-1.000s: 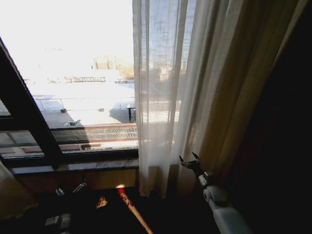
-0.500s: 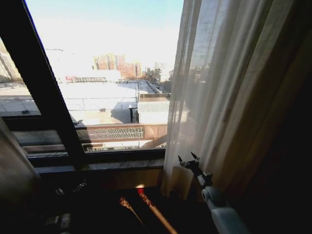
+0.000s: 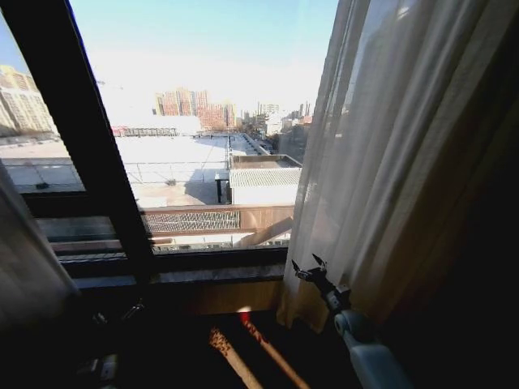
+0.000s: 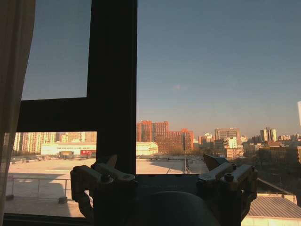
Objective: Open the curtains by pulling them apart, changing their state from closed to fully open.
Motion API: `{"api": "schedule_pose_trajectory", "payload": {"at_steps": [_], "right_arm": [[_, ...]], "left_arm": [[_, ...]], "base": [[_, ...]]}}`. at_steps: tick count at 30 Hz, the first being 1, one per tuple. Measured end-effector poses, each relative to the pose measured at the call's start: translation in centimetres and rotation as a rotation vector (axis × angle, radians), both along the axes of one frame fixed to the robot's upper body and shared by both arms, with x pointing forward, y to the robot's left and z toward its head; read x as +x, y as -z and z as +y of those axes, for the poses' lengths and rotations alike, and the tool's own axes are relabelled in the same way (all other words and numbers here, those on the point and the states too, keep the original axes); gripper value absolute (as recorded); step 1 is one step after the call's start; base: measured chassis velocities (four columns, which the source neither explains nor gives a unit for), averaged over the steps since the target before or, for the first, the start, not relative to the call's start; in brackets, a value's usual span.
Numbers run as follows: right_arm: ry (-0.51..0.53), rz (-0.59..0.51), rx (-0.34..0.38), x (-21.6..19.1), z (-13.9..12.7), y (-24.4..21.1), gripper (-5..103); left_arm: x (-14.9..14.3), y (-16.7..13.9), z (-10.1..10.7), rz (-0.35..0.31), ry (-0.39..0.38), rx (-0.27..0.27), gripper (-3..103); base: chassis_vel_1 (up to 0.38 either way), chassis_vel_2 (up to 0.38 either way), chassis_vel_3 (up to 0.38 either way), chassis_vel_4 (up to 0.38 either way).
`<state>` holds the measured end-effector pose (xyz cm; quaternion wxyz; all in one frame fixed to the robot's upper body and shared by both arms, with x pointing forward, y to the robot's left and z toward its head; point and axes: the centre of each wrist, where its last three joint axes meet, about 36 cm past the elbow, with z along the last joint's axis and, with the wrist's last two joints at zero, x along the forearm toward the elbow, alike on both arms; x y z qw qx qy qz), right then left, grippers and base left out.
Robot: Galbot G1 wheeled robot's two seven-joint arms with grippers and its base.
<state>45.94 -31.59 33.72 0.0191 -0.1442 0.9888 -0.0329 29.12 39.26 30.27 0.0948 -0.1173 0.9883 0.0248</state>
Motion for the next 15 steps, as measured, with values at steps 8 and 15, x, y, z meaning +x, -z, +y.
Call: {"api": "schedule_pose_trajectory", "payload": {"at_steps": [8,15], "right_arm": [[0.045,-0.015,0.005,0.6,0.6,0.1,100],[0.131,-0.02,-0.012,1.6,1.6,0.0,100]], "left_arm": [[0.0,0.0,0.0,0.0,0.0,0.0,100],[0.0,0.0,0.0,-0.001,-0.001,0.0,100]], "base": [[-0.077,0.101,0.075,-0.099],[-0.101,0.091,0.097,-0.094]]}}
